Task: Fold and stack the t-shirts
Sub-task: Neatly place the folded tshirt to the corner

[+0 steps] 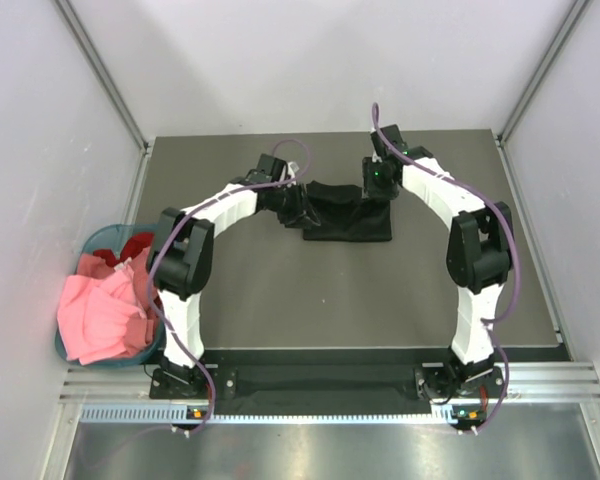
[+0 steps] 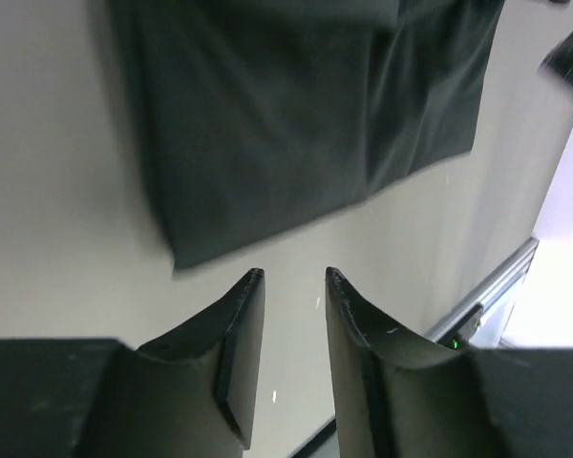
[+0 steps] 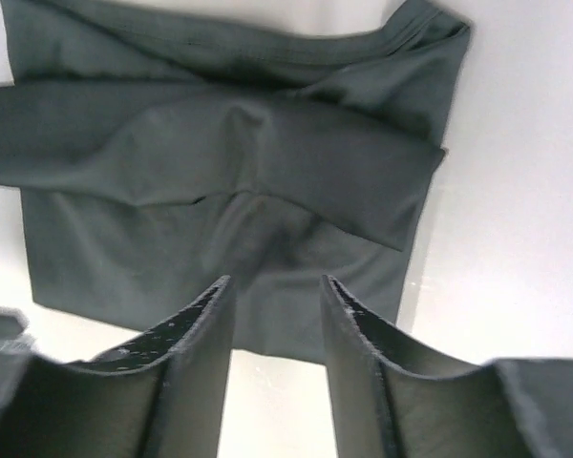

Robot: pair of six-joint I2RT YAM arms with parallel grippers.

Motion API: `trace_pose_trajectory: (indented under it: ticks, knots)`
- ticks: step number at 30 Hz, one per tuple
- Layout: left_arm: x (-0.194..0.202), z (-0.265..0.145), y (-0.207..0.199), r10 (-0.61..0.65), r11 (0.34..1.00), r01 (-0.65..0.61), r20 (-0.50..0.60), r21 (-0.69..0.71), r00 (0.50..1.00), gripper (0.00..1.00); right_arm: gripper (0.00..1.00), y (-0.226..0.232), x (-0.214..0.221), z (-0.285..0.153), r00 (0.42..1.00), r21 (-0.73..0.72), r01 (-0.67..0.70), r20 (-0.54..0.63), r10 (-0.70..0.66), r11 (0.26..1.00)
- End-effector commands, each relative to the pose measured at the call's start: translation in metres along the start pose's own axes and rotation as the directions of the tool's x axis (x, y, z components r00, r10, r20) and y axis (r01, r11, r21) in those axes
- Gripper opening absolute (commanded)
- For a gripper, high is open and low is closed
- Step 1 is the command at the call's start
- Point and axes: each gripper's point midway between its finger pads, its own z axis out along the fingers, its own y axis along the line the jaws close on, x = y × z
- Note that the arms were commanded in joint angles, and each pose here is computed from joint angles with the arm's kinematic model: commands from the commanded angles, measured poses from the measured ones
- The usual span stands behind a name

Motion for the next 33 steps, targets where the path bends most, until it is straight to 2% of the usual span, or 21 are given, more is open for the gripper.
trace_pose_trajectory:
  ticks: [1,3,7,17,23,33]
  knots:
    - [-0.036,0.011,-0.03,0.046,0.995,-0.053,0.093,0.08,0.995,0.35,0.39,0.014,-0.017,0.002,0.998,-0.077,0.017,0.057,-0.013,0.997]
    - [-0.045,0.02,-0.03,0.038,0.996,-0.046,0.106,0.079,0.994,0.28,0.36,0.017,-0.014,0.012,0.999,-0.084,0.006,0.042,-0.002,0.996]
    - [-0.06,0.035,-0.03,0.003,0.996,-0.015,0.13,0.087,0.992,0.22,0.34,0.016,-0.014,0.02,0.999,-0.083,0.001,0.04,0.002,0.997]
    - [-0.086,0.061,-0.033,-0.008,0.994,-0.01,0.164,0.107,0.986,0.22,0.36,0.012,-0.012,0.041,1.0,-0.071,0.0,0.028,0.002,0.997]
    - [-0.109,0.066,-0.033,0.001,0.995,-0.025,0.235,0.098,0.972,0.23,0.39,0.002,-0.033,0.055,0.997,-0.064,-0.01,0.072,0.014,0.998]
    - [-0.149,0.085,-0.004,-0.075,0.993,0.046,0.274,0.11,0.959,0.25,0.43,-0.028,-0.072,0.09,0.992,-0.069,-0.043,0.115,0.051,0.997]
